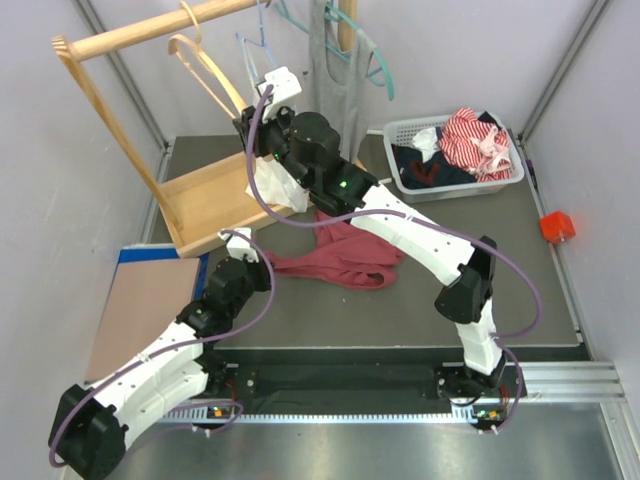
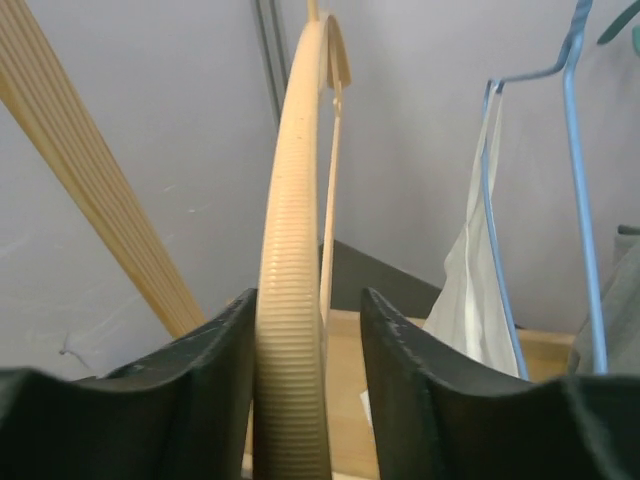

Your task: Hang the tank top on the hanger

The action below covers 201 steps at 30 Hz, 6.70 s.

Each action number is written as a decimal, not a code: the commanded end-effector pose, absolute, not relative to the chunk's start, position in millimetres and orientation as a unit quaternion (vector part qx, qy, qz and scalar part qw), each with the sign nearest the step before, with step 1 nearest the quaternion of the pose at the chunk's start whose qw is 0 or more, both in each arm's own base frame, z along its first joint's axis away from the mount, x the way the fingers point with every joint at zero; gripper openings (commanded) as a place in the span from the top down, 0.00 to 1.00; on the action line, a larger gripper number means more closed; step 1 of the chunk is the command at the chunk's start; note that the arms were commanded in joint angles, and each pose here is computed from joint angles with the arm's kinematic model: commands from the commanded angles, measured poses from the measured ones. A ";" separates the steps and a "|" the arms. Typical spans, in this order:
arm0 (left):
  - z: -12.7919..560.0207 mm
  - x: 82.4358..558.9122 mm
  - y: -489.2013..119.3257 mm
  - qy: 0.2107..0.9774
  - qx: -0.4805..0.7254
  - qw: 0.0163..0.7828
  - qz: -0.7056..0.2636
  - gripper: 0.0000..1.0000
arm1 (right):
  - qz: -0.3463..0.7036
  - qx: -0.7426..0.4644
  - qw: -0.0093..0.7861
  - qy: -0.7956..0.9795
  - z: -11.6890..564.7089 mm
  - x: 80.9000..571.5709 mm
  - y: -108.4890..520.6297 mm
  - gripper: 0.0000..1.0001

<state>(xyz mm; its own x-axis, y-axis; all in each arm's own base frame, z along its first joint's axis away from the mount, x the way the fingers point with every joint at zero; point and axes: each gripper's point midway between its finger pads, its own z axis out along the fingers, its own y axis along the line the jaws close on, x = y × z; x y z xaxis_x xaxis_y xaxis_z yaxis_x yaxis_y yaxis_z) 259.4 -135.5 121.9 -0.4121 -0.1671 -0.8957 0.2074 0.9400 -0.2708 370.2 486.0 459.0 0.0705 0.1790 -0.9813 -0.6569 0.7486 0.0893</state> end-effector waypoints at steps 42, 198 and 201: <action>123.4 265.7 -139.3 0.817 0.014 0.549 -0.175 1.00 | 0.305 -0.190 0.790 0.497 562.9 288.2 458.8 1.00; 82.2 275.7 -326.4 0.857 0.188 0.419 -0.234 1.00 | 0.224 0.016 0.642 0.733 296.7 193.3 157.2 1.00; 102.5 284.2 -321.5 0.852 0.183 0.436 -0.225 1.00 | 0.224 0.004 0.641 0.734 298.4 191.7 157.6 1.00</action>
<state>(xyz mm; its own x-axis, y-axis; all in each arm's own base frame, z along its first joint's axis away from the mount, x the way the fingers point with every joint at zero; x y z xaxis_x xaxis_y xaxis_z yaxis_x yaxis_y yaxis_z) 262.2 -312.9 41.5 -0.6404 0.1872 -0.7449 0.5046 0.8337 -0.2244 193.2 160.3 267.7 -0.2062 0.2375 -0.9493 -0.2603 0.9219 0.2871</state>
